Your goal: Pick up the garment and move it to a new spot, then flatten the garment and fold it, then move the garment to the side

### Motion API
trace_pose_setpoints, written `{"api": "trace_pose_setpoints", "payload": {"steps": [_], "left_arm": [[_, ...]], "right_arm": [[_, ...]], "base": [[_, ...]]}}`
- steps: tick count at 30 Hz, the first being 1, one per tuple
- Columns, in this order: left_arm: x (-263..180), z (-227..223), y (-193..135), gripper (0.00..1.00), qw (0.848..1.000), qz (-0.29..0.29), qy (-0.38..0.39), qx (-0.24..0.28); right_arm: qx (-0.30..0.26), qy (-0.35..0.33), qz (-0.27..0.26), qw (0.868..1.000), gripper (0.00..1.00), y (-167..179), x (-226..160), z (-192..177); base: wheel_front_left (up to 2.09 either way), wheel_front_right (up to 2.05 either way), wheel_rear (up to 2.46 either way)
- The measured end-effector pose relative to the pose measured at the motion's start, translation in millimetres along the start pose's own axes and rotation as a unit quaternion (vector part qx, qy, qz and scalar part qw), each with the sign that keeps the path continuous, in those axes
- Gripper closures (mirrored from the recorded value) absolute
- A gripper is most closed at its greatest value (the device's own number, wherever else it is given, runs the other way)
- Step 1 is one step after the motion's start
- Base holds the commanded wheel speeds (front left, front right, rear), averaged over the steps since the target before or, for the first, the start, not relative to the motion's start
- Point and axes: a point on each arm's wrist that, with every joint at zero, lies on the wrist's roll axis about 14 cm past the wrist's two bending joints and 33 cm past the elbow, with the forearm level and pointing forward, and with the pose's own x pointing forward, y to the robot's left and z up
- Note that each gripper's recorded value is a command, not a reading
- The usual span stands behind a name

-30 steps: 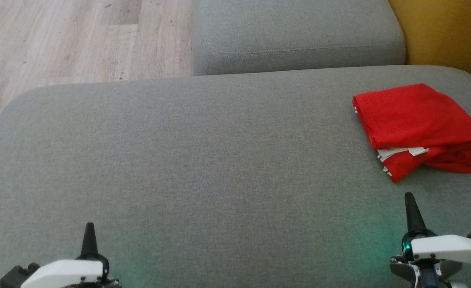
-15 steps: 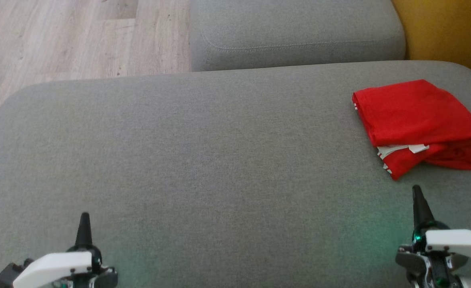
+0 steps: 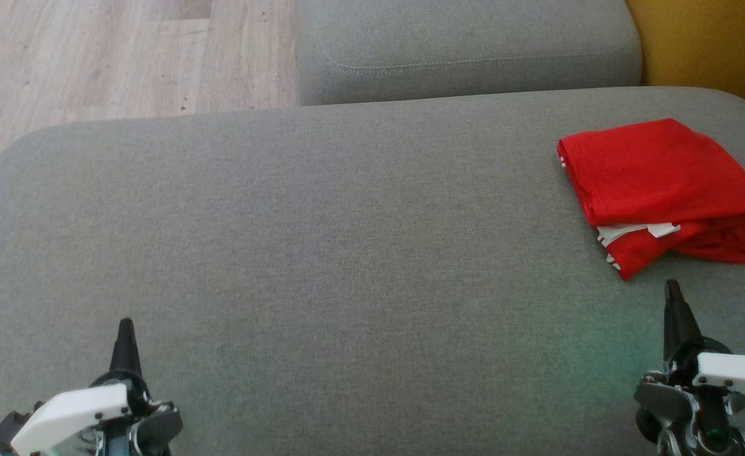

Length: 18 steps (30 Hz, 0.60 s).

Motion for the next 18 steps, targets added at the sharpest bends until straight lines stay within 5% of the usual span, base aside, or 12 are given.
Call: {"api": "trace_pose_setpoints", "payload": {"steps": [18], "left_arm": [[7.0,1.9,-11.6,1.00,0.999,-0.023,-0.005,-0.031]], "right_arm": [[0.035,-0.002,0.017,0.999,1.00,11.1,6.0,3.3]], "base": [[0.00,0.00,0.00]]}}
